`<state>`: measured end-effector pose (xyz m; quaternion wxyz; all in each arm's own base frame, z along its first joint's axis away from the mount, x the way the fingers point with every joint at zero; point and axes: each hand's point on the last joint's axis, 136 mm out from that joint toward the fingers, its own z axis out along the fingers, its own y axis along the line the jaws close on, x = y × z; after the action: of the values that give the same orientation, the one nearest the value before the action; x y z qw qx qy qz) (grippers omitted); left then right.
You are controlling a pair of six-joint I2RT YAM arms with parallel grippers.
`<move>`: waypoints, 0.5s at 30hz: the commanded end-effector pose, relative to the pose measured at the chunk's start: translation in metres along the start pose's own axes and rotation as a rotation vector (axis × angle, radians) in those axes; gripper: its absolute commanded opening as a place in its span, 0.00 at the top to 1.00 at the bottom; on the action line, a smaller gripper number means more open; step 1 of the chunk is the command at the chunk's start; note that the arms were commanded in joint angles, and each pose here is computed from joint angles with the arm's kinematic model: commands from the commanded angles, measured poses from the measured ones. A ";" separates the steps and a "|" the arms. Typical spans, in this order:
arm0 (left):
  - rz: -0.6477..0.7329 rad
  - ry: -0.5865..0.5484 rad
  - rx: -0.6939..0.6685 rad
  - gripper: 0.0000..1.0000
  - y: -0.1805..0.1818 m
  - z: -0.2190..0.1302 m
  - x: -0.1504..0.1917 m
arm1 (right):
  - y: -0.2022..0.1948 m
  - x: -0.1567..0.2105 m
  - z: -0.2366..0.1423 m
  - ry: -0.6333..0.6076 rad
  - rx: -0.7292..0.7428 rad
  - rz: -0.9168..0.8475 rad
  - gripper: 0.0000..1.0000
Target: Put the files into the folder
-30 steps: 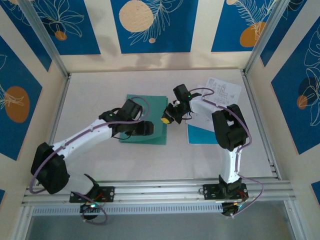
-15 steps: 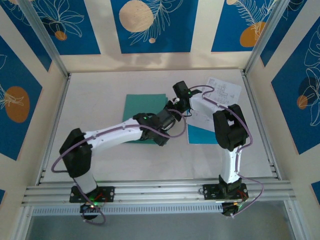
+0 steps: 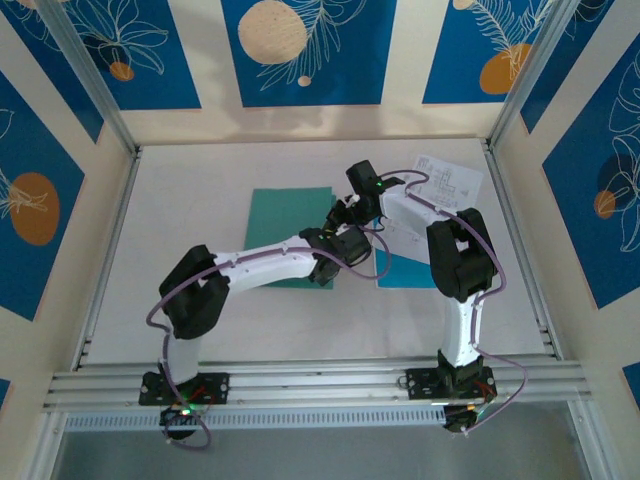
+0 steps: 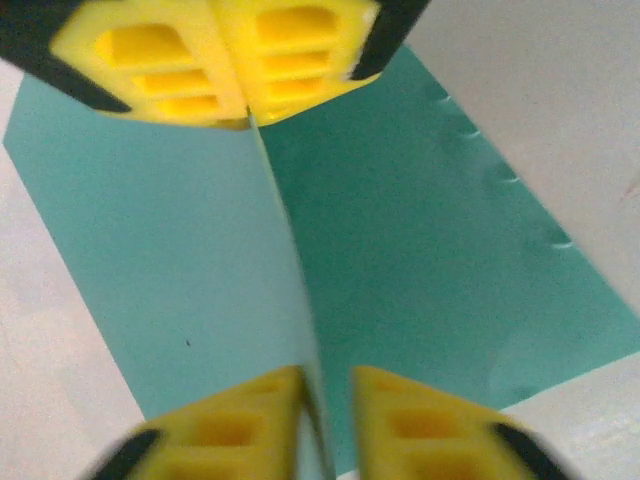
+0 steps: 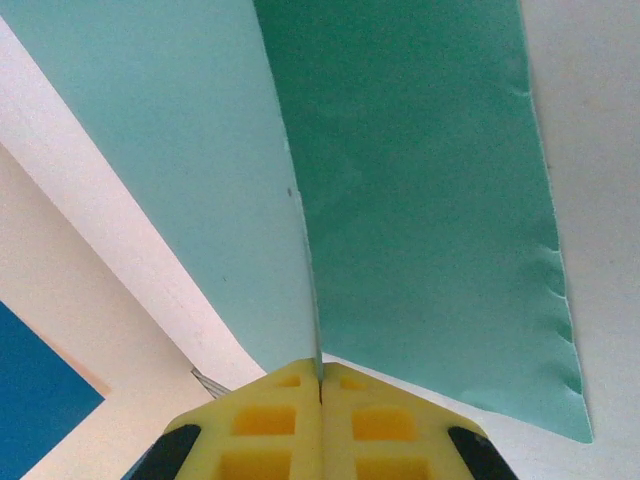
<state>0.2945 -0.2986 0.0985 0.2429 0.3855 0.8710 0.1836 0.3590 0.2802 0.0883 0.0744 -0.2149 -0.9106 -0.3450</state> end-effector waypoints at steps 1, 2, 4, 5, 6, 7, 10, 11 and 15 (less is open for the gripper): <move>0.000 -0.009 -0.042 1.00 0.009 -0.006 -0.004 | 0.013 0.011 -0.018 0.027 -0.034 0.007 1.00; -0.006 -0.012 -0.044 1.00 0.010 -0.008 -0.004 | 0.015 0.011 -0.019 0.028 -0.039 0.001 1.00; -0.031 -0.032 -0.037 1.00 0.013 -0.014 -0.005 | 0.020 0.010 -0.023 0.023 -0.056 -0.022 0.98; -0.045 -0.047 -0.032 1.00 0.015 -0.017 -0.006 | 0.023 0.010 -0.026 0.017 -0.067 -0.034 0.90; -0.062 -0.063 -0.028 1.00 0.018 -0.021 -0.007 | 0.025 0.008 -0.031 -0.001 -0.073 -0.046 0.76; -0.075 -0.071 -0.024 1.00 0.020 -0.024 -0.007 | 0.029 0.006 -0.039 -0.030 -0.090 -0.065 0.62; -0.110 -0.090 0.002 1.00 0.023 -0.033 -0.007 | 0.033 0.000 -0.068 -0.170 -0.119 -0.116 0.33; -0.122 -0.096 0.017 1.00 0.023 -0.034 -0.006 | 0.032 -0.002 -0.077 -0.215 -0.125 -0.126 0.26; -0.200 -0.122 0.060 1.00 0.028 -0.045 -0.005 | 0.010 -0.009 -0.101 -0.335 -0.106 -0.093 0.26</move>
<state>0.2922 -0.2913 0.1402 0.2935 0.3430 0.8804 0.1455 0.3687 0.2393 0.1710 -0.0707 -0.2057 -0.8990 -0.3800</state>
